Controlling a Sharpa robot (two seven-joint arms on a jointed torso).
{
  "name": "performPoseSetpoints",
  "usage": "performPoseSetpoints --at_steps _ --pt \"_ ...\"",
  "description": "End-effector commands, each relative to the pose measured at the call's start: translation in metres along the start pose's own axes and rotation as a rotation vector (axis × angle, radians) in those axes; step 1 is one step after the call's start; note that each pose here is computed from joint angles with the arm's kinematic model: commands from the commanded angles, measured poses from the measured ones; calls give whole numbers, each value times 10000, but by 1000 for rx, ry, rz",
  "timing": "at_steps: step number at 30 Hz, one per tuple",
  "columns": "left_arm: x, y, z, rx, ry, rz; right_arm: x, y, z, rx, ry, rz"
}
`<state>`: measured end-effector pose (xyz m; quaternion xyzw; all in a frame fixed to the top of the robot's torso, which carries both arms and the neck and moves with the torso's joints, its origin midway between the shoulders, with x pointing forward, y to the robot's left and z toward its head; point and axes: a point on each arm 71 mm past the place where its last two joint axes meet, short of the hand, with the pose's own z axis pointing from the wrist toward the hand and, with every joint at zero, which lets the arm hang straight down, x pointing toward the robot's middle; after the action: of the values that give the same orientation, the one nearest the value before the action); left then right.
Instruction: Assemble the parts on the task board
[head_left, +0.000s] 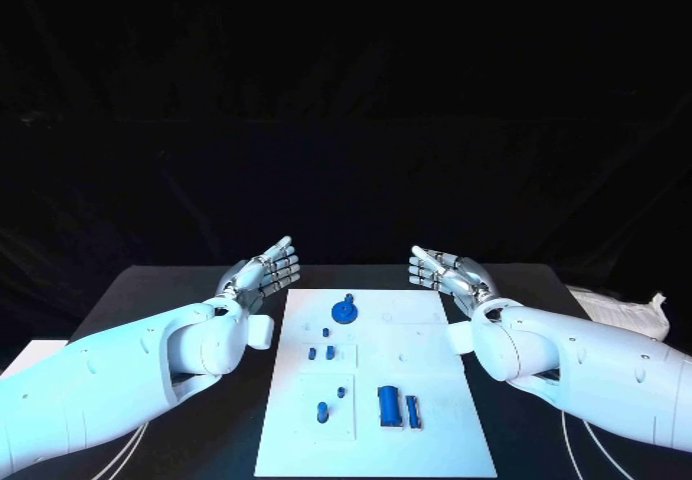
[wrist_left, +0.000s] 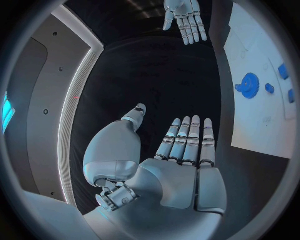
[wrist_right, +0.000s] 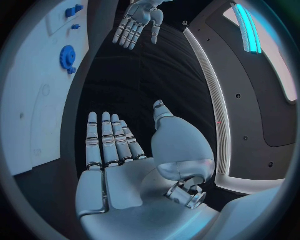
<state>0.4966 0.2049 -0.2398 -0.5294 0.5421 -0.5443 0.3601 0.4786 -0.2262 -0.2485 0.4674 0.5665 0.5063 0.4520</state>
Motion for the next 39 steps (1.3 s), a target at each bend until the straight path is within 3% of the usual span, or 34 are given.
performPoseSetpoints --at_steps 1,6,12,39 --pt "44 -40 -91 83 -93 82 121 126 -45 -54 -104 33" --pt "147 -53 -235 132 -146 132 300 220 -112 -72 -129 50" --pt "207 -68 -325 163 -177 161 350 247 -134 -76 -136 54" --pt "212 -69 -334 166 -180 164 350 247 -134 -76 -136 54"
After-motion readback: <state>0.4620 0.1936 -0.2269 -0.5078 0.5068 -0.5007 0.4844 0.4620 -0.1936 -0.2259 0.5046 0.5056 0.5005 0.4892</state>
